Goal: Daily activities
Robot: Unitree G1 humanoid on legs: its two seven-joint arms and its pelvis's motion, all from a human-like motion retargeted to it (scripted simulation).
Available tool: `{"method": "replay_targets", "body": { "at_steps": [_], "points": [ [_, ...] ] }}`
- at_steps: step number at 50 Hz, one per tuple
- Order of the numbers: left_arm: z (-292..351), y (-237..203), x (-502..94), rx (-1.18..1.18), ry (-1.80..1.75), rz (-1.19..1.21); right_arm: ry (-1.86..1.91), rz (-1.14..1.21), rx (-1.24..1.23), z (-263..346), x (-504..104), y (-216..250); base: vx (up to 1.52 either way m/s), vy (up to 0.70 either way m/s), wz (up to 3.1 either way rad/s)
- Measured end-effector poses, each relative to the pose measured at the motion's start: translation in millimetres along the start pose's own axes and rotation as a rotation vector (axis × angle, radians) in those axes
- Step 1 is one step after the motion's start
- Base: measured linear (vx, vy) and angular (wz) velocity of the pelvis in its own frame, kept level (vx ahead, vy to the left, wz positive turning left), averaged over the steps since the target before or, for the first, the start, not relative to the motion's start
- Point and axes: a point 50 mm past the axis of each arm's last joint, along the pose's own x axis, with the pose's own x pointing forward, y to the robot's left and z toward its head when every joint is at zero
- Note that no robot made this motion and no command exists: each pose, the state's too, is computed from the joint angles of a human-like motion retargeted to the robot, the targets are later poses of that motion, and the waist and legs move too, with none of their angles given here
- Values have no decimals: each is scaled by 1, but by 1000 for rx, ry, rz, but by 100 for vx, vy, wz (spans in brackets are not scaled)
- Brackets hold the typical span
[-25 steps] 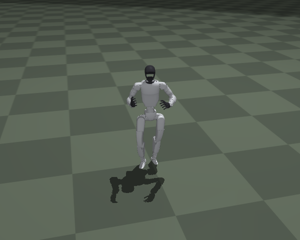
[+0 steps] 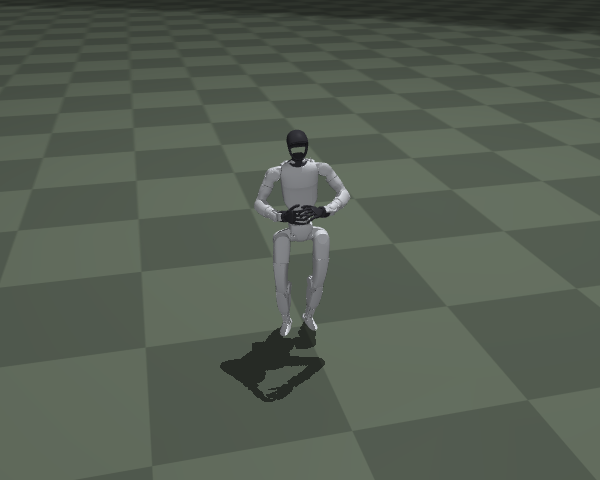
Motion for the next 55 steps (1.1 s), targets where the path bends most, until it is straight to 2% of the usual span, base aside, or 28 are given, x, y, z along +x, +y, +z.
{"method": "replay_targets", "body": {
  "at_steps": [35, 55],
  "points": [
    [-5, -11, 5, 66, 7, -137, 79, 79, -300, -16, -7, -6, 0, 0, 0],
    [-25, -8, -9, -143, 206, -56, 76, 42, -357, -8, -11, -20, 0, 0, 0]
  ]
}}
